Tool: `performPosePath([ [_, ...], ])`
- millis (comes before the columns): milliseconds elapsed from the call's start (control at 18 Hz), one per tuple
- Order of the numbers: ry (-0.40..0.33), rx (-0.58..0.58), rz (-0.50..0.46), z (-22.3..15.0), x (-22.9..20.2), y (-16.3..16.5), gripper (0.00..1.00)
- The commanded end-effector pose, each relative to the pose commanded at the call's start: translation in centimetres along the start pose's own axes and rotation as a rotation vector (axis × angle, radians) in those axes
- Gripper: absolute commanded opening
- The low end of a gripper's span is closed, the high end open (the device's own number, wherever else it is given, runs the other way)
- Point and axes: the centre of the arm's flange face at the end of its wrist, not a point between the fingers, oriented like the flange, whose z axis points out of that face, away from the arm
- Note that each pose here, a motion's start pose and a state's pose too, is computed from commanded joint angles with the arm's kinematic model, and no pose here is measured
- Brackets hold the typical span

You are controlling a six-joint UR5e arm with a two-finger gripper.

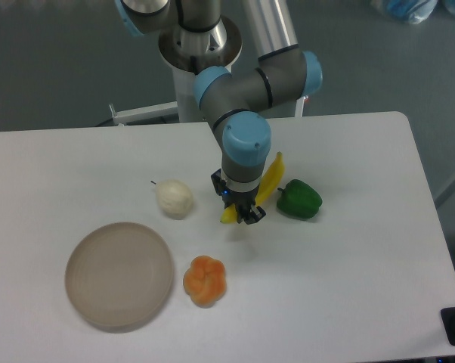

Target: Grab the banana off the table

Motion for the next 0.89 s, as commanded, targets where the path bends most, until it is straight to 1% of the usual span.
performPosePath([
  [111,-0.04,0.019,-0.014,-2.6,-2.2,0.1,0.1],
  [167,-0.061,0.03,-0.028,-3.9,-3.3,0.6,0.1],
  [222,-0.069,0.033,-0.053,-4.6,-4.9,1.8,0.1],
  [333,-0.074,0.032,-0.059,-4.5,-6.6,2.4,0.1],
  [500,-0.087,0.033,-0.093,-4.2,-9.8,4.1,0.1],
  [611,-0.095,0.031,-0.103,-3.5,-12.2,4.4,0.09],
  [667,-0.096,0.033,-0.121,-3.3,-13.1,5.6,0.09],
  [722,-0.092,0.031,-0.134,-3.1,-13.6,6.6,0.09],
  [889,-0.087,0.026,-0.134,-2.5,-14.4,7.9,0.1],
])
